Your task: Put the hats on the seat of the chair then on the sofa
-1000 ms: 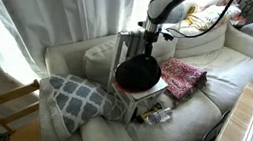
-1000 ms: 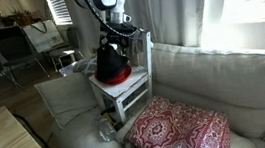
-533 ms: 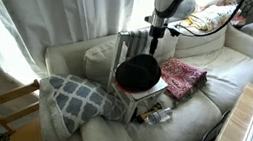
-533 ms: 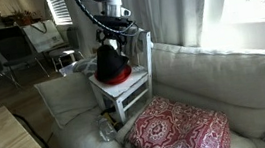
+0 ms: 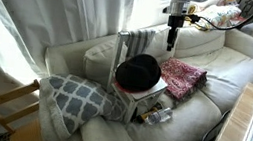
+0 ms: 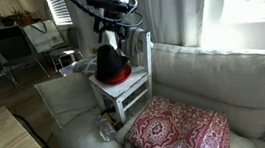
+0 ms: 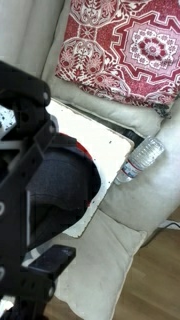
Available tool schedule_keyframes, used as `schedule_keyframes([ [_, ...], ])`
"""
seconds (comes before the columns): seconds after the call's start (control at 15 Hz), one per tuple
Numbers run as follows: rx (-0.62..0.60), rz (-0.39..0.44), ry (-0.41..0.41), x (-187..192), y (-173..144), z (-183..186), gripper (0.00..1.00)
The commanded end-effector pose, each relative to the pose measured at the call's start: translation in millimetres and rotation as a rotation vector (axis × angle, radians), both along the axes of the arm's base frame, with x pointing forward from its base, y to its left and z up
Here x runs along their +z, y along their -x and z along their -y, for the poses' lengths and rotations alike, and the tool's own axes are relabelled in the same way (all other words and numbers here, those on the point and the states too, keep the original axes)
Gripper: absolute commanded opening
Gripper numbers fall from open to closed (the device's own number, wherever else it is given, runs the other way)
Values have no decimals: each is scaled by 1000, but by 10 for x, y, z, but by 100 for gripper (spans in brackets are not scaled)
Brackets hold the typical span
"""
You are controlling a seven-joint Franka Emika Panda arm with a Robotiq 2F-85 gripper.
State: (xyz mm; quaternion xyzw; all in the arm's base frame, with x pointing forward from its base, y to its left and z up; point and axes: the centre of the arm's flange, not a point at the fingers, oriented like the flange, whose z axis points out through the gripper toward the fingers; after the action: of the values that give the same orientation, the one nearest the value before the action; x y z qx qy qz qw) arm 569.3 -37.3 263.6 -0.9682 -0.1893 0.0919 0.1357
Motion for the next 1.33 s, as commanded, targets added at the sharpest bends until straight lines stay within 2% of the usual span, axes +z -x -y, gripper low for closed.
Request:
schedule_keyframes([
  [0.0,-2,-2,0,3,14,-4,100],
  [0.13,-44,-20,-1,-141,-119,-68,100],
  [0.33,-168,-35,-38,-496,-341,4,100],
  [0.53,-224,8,-47,-789,-467,7,100],
  [0.73,-266,79,-1,-1007,-568,51,100],
  [0.93,-283,111,22,-1138,-629,45,100],
  [1.13,-297,118,46,-1193,-666,57,100],
  [1.27,-329,74,61,-1216,-669,179,100],
])
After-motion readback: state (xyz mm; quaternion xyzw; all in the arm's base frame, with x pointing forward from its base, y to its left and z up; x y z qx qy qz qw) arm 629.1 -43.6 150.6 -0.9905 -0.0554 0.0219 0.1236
